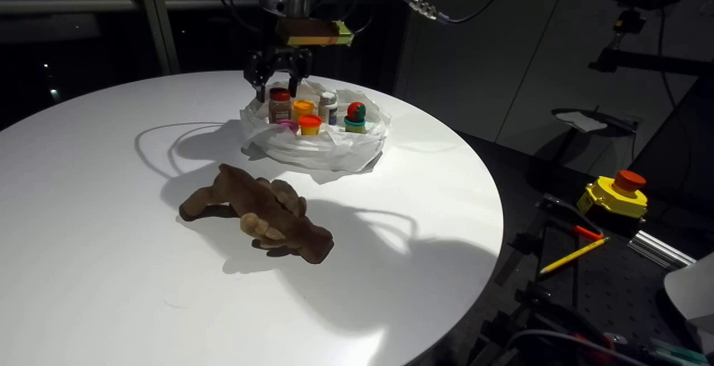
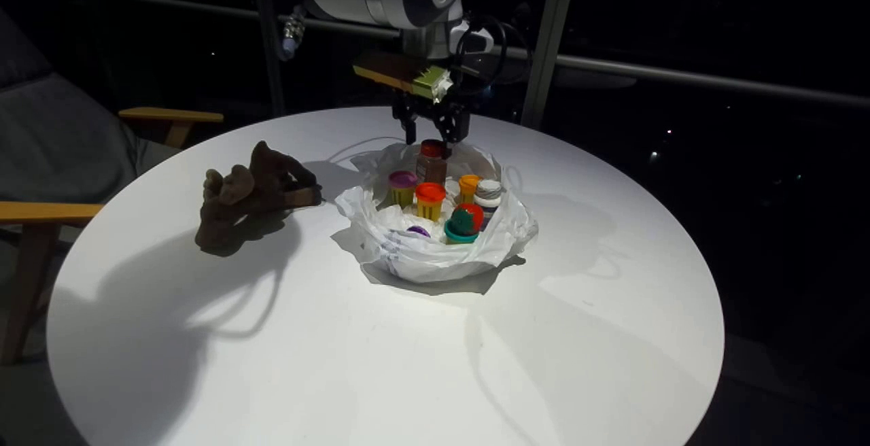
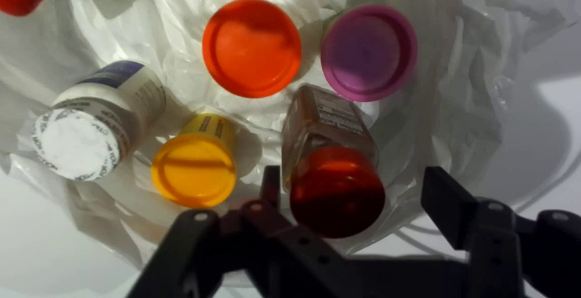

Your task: Remove all the objects from the plastic bag and put them on the table

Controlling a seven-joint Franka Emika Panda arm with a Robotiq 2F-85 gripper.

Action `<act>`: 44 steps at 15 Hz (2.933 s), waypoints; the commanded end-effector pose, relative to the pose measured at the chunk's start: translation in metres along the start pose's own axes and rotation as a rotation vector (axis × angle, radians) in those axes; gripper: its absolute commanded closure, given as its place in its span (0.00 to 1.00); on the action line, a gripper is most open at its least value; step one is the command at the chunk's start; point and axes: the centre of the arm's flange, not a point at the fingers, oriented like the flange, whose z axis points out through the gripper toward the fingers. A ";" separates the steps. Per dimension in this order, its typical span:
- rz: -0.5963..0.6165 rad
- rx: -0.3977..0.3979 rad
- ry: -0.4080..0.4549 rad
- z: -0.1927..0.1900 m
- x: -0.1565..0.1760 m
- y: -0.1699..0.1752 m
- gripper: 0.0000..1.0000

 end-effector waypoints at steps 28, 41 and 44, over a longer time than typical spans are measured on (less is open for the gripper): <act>-0.065 -0.012 -0.126 -0.146 -0.141 -0.072 0.78; -0.241 0.058 -0.032 -0.052 -0.167 -0.071 0.78; -0.245 0.077 -0.041 -0.048 -0.168 -0.073 0.28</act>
